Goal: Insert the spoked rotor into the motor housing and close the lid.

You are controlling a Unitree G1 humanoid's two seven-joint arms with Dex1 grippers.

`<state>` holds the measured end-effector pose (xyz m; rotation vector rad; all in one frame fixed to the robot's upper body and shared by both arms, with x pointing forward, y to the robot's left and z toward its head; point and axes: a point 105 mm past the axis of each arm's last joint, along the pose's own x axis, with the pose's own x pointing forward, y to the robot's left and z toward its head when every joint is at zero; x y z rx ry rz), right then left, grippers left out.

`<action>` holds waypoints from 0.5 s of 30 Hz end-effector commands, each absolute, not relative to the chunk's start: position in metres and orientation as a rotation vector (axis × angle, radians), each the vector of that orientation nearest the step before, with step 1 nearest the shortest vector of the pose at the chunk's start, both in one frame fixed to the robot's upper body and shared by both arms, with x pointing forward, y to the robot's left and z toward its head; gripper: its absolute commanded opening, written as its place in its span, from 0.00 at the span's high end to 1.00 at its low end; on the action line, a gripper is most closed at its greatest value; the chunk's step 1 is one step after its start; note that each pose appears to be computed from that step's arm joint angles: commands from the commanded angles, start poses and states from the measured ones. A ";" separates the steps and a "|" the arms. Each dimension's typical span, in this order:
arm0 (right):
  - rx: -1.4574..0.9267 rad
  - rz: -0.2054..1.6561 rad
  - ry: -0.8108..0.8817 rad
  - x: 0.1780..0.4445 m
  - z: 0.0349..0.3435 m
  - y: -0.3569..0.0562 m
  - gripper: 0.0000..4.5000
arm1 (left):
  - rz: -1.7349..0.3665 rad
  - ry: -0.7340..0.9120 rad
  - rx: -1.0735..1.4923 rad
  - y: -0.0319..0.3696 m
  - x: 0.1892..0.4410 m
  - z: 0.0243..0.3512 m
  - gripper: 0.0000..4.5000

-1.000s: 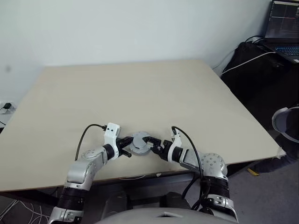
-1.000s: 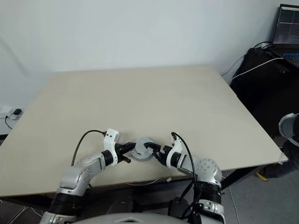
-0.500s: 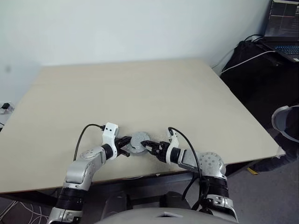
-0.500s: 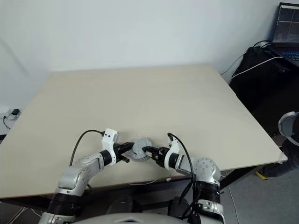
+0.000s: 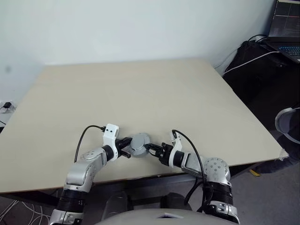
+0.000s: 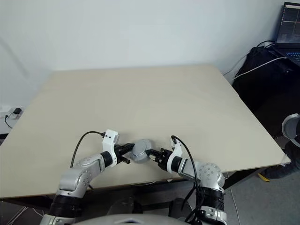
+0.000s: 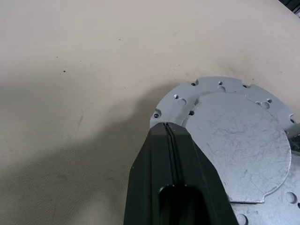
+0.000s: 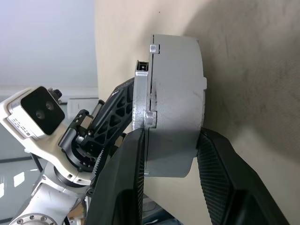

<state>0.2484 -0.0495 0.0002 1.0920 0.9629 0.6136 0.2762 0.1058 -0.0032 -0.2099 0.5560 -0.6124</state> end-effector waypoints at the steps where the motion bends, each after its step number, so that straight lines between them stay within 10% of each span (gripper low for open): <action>1: 1.151 0.727 0.915 0.247 0.022 -0.022 0.71 | -0.656 0.543 -0.227 0.095 0.272 0.001 1.00; 15: 1.221 0.647 0.830 0.256 0.025 -0.037 0.71 | -0.482 0.244 -0.470 0.122 0.255 0.051 1.00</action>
